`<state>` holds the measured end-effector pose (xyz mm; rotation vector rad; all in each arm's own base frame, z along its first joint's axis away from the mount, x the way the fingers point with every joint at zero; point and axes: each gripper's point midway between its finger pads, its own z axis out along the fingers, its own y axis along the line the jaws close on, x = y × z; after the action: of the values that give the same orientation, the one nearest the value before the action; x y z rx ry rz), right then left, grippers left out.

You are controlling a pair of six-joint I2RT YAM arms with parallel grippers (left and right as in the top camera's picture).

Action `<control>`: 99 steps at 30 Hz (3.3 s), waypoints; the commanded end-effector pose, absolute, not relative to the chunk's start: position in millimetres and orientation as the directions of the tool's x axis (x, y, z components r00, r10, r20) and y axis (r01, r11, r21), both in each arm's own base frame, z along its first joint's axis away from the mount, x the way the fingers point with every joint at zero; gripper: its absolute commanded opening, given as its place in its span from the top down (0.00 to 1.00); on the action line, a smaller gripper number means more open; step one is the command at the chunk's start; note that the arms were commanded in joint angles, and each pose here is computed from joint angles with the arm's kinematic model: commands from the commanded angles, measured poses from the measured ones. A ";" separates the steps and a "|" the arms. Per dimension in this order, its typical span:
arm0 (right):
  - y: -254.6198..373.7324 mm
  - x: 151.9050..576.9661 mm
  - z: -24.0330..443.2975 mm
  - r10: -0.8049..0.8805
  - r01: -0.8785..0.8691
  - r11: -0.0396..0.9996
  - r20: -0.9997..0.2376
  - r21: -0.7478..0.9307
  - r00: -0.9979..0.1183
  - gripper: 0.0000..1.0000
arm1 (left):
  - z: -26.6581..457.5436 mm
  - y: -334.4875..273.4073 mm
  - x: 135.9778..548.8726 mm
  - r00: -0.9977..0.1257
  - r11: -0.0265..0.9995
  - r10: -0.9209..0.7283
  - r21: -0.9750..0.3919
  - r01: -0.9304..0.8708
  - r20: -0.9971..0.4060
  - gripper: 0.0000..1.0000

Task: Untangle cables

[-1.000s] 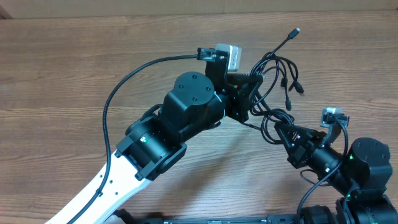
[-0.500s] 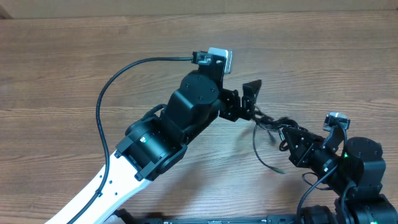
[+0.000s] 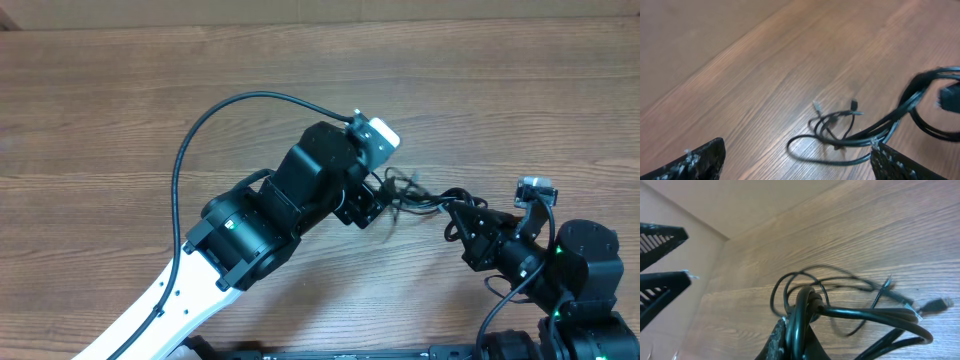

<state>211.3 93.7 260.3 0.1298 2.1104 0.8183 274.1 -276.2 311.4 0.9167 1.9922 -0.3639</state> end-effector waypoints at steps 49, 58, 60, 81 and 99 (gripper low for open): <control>110.9 226.9 371.4 0.782 0.099 -0.139 0.170 0.985 -0.600 0.96 | 341.4 -365.4 207.7 0.081 0.039 0.370 0.102 0.994 -0.925 0.00; 110.7 227.0 367.3 0.783 0.116 -0.137 0.180 0.984 -0.595 0.96 | 346.5 -371.8 206.4 0.102 0.007 0.334 0.111 0.994 -0.937 0.96; 110.6 227.1 365.3 0.785 0.120 -0.130 0.176 0.984 -0.594 0.96 | 346.8 -372.0 204.7 0.101 -0.001 0.331 0.107 0.994 -0.938 0.96; 84.6 237.3 317.3 0.717 -0.075 0.528 -0.491 0.846 -0.495 0.00 | 334.5 -348.9 250.2 -0.311 0.335 0.314 -0.202 0.920 -0.897 0.96; 58.4 244.0 301.0 0.664 -0.005 0.683 -0.624 0.730 -0.411 0.00 | 365.9 -363.5 190.4 -0.259 -0.048 0.262 -0.281 0.959 -0.930 0.96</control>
<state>242.6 65.3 297.6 0.5090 1.8855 0.8571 205.1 -363.6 348.2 1.2731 1.6519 -1.2567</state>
